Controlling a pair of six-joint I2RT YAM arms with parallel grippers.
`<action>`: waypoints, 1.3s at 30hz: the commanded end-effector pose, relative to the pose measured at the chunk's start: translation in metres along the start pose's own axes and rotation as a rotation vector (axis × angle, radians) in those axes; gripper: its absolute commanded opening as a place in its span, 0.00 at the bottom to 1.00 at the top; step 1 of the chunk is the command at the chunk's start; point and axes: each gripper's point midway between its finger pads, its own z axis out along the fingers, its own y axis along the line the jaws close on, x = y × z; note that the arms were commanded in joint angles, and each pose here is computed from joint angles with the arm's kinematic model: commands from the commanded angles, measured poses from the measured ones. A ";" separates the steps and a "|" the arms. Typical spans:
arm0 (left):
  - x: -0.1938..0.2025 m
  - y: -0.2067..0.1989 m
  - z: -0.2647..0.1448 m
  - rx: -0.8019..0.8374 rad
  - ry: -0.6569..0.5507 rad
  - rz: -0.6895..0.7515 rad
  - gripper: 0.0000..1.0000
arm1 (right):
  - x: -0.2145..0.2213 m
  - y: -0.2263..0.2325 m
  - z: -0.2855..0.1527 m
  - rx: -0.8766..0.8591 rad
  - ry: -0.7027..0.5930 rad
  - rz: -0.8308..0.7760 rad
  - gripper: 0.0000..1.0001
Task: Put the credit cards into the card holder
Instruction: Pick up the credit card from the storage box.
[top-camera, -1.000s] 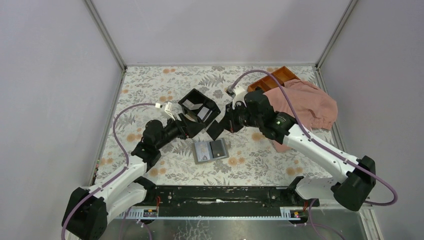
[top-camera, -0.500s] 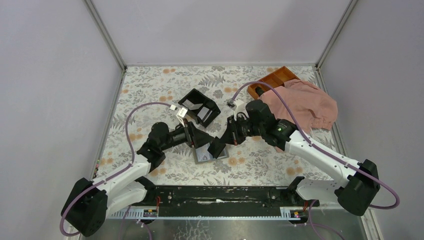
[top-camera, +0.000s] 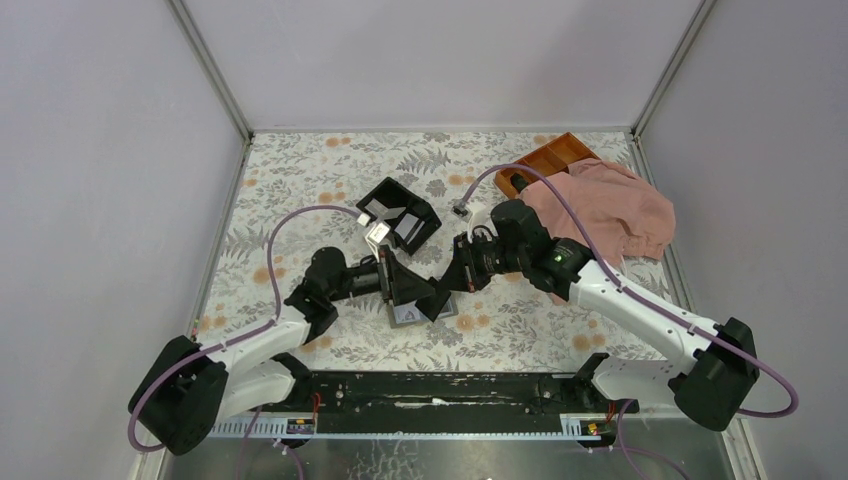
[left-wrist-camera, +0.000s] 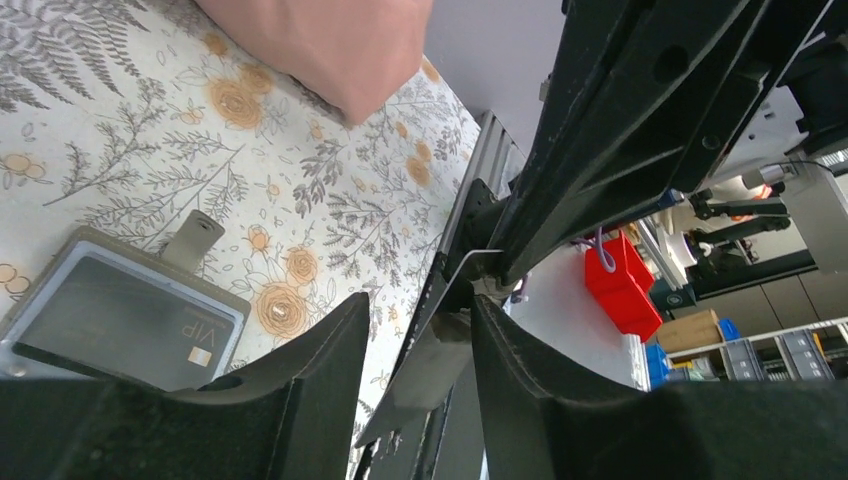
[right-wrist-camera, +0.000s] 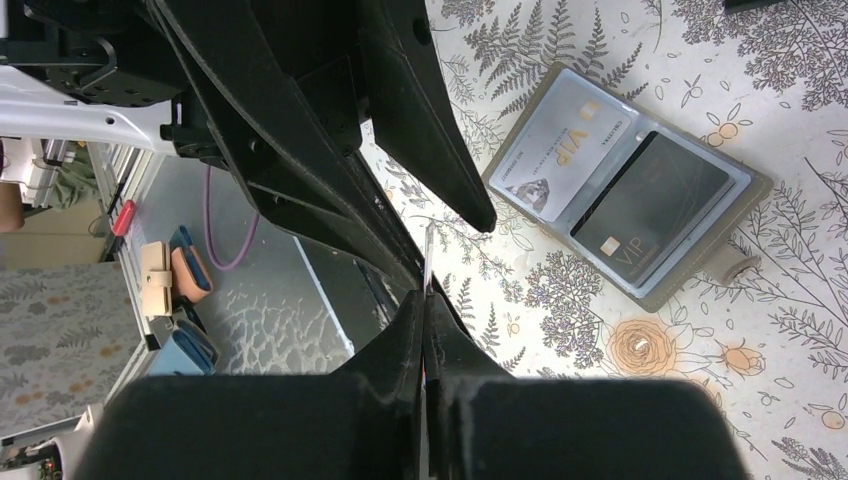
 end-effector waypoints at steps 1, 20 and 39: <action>0.009 -0.013 -0.001 0.095 0.014 0.022 0.47 | -0.021 0.017 -0.007 -0.066 -0.045 -0.019 0.00; 0.019 -0.017 0.001 0.184 0.041 -0.028 0.00 | -0.027 0.000 -0.005 -0.043 -0.047 0.010 0.08; 0.003 0.027 0.009 -0.032 -0.113 -0.101 0.00 | -0.056 -0.035 -0.036 0.182 -0.385 -0.047 0.30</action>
